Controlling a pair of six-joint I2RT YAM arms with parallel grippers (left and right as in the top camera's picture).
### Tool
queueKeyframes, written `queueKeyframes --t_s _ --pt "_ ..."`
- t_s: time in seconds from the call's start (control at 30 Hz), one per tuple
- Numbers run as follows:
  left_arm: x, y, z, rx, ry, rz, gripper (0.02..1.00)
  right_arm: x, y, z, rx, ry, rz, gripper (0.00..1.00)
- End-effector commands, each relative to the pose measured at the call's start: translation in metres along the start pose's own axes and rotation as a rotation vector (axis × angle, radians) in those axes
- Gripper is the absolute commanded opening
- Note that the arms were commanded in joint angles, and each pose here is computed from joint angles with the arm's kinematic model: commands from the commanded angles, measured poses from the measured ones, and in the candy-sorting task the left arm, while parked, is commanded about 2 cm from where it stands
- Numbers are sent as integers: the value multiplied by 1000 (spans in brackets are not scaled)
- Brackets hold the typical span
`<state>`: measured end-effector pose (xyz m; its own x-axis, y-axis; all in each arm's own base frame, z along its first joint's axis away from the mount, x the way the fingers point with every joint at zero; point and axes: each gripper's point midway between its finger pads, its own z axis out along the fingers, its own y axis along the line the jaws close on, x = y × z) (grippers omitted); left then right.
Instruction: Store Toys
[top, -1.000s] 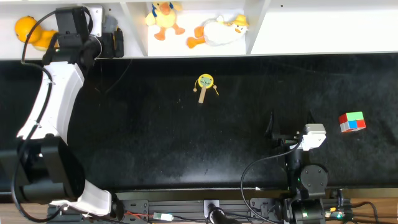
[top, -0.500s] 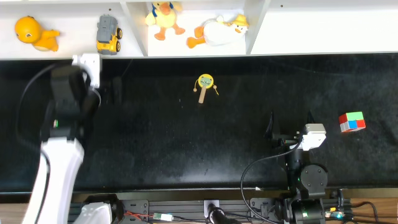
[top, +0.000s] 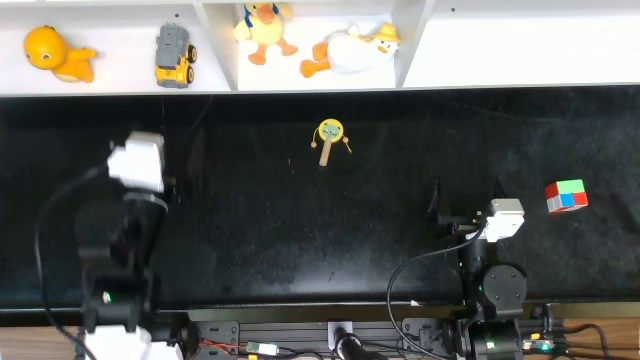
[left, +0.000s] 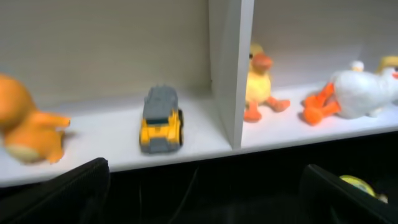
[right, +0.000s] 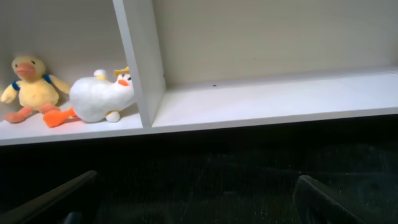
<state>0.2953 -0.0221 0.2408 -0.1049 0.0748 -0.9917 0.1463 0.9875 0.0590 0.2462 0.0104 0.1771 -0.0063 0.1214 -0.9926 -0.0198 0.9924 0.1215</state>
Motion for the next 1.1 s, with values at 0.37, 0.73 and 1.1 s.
queueKeyframes --t_s 0.37,0.73,1.1 --pt "84 7 -42 -118 -59 -79 998 3 -1 0 5 0 4 996" --pt "91 8 -42 -126 -33 -82 998 3 -1 0 5 0 4 993" --pt "91 8 -42 -126 -33 -82 998 3 -1 0 5 0 4 993"
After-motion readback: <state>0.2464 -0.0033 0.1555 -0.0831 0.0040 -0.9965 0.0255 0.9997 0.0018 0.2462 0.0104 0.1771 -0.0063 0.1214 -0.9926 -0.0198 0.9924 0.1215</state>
